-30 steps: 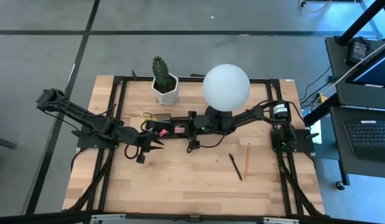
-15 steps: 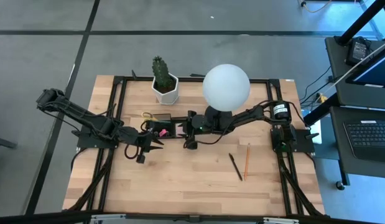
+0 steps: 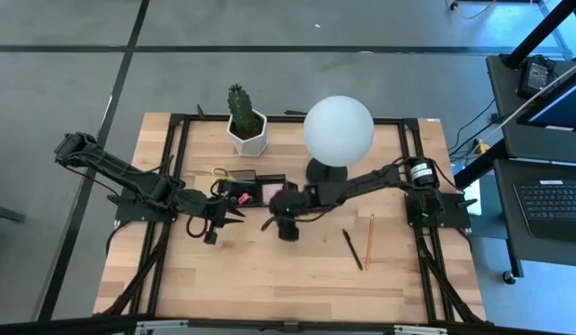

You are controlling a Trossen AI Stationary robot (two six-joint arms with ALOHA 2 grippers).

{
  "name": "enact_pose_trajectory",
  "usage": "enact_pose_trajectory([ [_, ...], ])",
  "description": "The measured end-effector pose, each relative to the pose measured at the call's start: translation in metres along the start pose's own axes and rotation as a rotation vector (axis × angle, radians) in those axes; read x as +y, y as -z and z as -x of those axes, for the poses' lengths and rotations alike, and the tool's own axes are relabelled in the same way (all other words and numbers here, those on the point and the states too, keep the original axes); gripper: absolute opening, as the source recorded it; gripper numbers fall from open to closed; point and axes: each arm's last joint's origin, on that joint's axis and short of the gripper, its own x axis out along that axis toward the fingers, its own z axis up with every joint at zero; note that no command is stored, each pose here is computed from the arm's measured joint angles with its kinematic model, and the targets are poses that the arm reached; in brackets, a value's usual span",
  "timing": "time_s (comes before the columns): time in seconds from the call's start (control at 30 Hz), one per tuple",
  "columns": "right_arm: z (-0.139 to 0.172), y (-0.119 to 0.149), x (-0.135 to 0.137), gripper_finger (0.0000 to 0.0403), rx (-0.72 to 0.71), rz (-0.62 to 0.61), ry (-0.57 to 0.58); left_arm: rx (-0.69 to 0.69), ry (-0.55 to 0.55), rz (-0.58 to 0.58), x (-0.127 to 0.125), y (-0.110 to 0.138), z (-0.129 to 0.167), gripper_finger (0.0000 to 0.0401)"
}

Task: Pick and place office supplies into organizer
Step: Put the black pen into the black desk organizer

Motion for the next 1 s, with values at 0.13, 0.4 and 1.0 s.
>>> enact_pose_trajectory([
  [0.13,0.009,0.013,0.030,0.0198,0.159,-0.108,0.019,0.000,0.000,0.000,0.000,0.000,0.000,0.0058],
  [0.4,0.048,0.042,0.074,0.0198,0.338,-0.295,0.217,0.000,0.001,0.010,0.000,0.000,0.000,0.0057],
  [1.0,0.118,0.108,0.080,0.0198,0.271,-0.621,0.393,0.093,-0.002,-0.012,-0.004,0.009,-0.019,0.0061],
])
